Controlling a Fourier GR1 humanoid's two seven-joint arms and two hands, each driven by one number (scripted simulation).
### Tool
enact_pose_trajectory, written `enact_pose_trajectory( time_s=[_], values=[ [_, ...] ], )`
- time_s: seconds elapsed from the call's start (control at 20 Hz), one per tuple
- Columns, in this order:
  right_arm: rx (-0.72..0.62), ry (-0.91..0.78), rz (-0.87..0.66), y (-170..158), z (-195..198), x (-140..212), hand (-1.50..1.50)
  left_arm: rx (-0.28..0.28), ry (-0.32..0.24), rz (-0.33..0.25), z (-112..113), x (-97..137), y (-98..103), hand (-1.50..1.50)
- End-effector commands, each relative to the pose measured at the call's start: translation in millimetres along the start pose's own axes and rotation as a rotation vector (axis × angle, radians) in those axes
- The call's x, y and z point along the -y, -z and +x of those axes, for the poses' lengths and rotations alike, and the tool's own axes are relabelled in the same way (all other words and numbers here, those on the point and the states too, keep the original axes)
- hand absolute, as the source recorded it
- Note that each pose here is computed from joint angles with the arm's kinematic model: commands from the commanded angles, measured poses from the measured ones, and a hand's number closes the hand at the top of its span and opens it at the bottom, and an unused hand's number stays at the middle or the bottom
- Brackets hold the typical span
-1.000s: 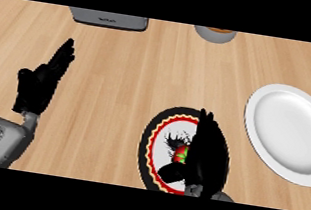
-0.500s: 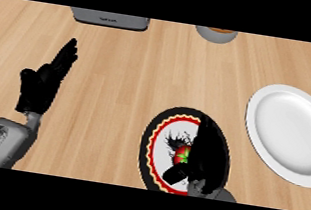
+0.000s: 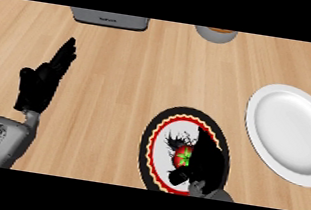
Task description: Pick the tomato from the plate and place it in the plate
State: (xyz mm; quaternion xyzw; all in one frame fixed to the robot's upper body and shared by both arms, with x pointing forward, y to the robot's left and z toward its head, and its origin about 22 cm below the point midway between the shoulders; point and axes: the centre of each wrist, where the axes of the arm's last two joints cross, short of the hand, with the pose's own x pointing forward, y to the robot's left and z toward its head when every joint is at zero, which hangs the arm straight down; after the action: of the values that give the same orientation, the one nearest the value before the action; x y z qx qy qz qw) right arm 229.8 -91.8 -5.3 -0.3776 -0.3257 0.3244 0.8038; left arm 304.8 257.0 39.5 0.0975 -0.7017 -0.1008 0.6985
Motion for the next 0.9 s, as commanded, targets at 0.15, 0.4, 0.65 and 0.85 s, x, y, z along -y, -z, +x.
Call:
enact_pose_trajectory(
  time_s=[0.15, 0.4, 0.65, 0.85],
  values=[
    [-0.085, -0.004, -0.1, 6.3, 6.0, -11.8, 1.5, -0.012, -0.008, 0.003, -16.6, 0.1, 10.9, 0.0],
    [-0.062, 0.016, -0.131, 13.7, 2.8, -2.7, 1.5, 0.001, -0.002, 0.0, 11.0, -5.8, -3.7, 0.0],
    [-0.012, 0.047, -0.271, -7.3, 9.5, 14.8, 1.5, -0.027, -0.019, 0.002, -1.6, 11.9, 6.8, 0.0],
    [0.138, -0.162, -0.319, 57.8, -131.9, 95.9, 1.5, -0.025, -0.013, 0.043, 2.6, -5.8, -5.9, 0.0]
  ],
)
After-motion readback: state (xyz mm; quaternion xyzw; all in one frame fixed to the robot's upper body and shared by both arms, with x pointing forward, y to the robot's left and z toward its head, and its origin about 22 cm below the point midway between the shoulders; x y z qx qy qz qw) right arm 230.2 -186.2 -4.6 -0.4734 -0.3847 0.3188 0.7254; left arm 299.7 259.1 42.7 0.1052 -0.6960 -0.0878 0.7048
